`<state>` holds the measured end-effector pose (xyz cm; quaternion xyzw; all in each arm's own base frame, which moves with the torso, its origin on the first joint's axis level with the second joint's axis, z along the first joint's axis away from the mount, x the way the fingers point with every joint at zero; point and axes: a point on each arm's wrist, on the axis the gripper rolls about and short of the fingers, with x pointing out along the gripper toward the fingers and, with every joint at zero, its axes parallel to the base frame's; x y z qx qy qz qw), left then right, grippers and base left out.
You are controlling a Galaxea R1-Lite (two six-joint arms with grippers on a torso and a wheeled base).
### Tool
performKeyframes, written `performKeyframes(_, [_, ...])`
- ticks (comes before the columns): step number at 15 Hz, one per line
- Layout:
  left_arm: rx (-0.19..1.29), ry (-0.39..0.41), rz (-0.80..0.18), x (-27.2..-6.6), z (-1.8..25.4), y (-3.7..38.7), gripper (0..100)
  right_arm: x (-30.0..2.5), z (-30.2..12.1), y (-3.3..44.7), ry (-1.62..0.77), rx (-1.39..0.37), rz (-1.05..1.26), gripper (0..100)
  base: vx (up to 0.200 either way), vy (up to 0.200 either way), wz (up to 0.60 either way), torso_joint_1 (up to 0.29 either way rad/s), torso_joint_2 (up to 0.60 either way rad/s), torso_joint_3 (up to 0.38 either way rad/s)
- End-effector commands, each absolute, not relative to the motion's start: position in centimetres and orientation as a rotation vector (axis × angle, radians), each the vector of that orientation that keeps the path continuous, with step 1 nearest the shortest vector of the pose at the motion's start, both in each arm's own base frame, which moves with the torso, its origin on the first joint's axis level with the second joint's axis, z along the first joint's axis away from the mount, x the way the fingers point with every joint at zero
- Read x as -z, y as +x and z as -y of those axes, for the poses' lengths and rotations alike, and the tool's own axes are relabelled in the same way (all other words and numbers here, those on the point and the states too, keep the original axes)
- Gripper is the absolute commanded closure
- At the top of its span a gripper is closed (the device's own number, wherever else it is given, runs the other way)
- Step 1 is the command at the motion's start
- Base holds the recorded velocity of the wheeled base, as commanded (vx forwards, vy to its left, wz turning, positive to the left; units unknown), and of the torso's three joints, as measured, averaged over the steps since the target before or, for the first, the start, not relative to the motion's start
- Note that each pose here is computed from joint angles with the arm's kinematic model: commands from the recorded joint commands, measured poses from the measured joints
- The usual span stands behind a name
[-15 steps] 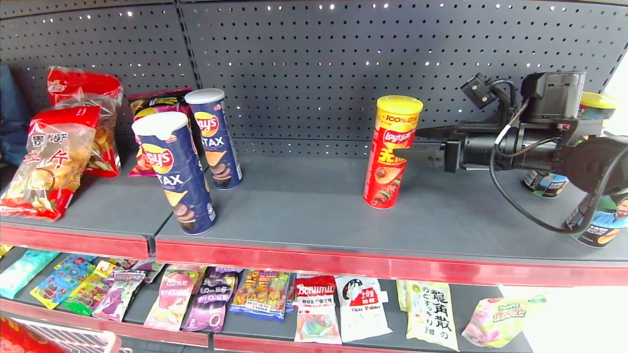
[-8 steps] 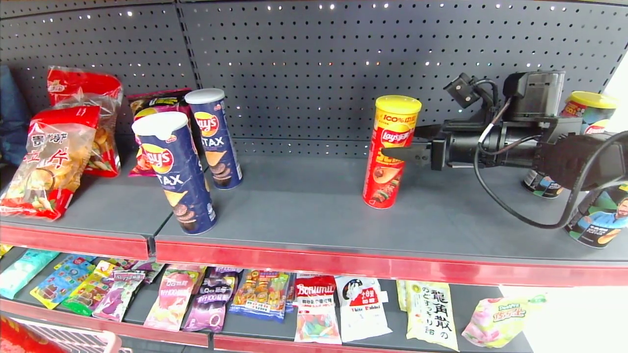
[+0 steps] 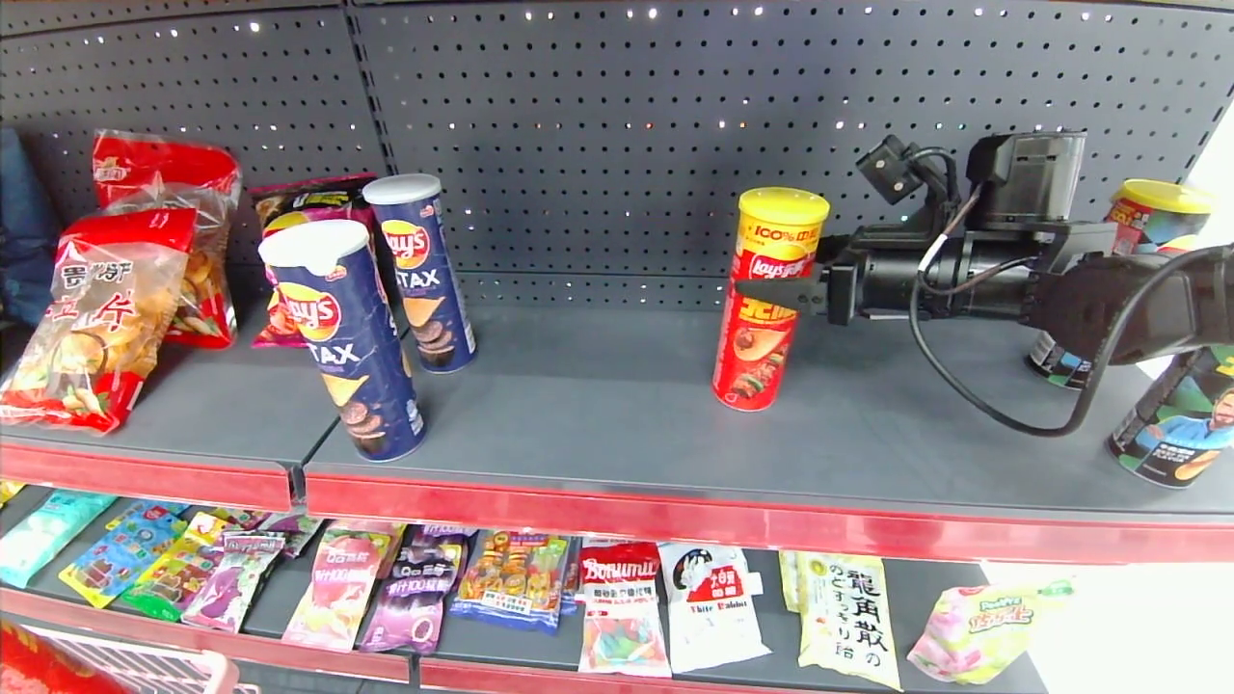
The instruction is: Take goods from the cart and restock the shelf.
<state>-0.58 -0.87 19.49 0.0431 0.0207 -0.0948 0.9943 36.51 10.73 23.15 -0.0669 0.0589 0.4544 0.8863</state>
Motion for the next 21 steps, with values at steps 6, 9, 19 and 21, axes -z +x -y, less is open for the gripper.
performKeyframes(6, [0.188,0.085,-0.046,-19.4,0.9,-0.5,100,-24.1,-12.1,35.1,-0.144,-0.869,-0.123,100,0.0,0.0,0.0,0.0,0.0,0.0])
performKeyframes(9, [0.188,0.086,-0.047,-19.4,0.9,-0.5,100,-25.9,-13.3,31.5,-0.106,-0.805,-0.117,100,0.0,0.0,0.0,0.0,0.0,0.0])
performKeyframes(19, [0.19,0.085,-0.047,-19.3,0.9,-0.6,100,-24.4,-15.6,25.2,-0.156,-0.692,-0.178,100,0.0,0.0,0.0,0.0,0.0,0.0])
performKeyframes(21, [0.19,0.087,-0.046,-19.3,0.9,-0.6,100,-24.3,-15.8,25.4,-0.155,-0.693,-0.178,100,0.0,0.0,0.0,0.0,0.0,0.0])
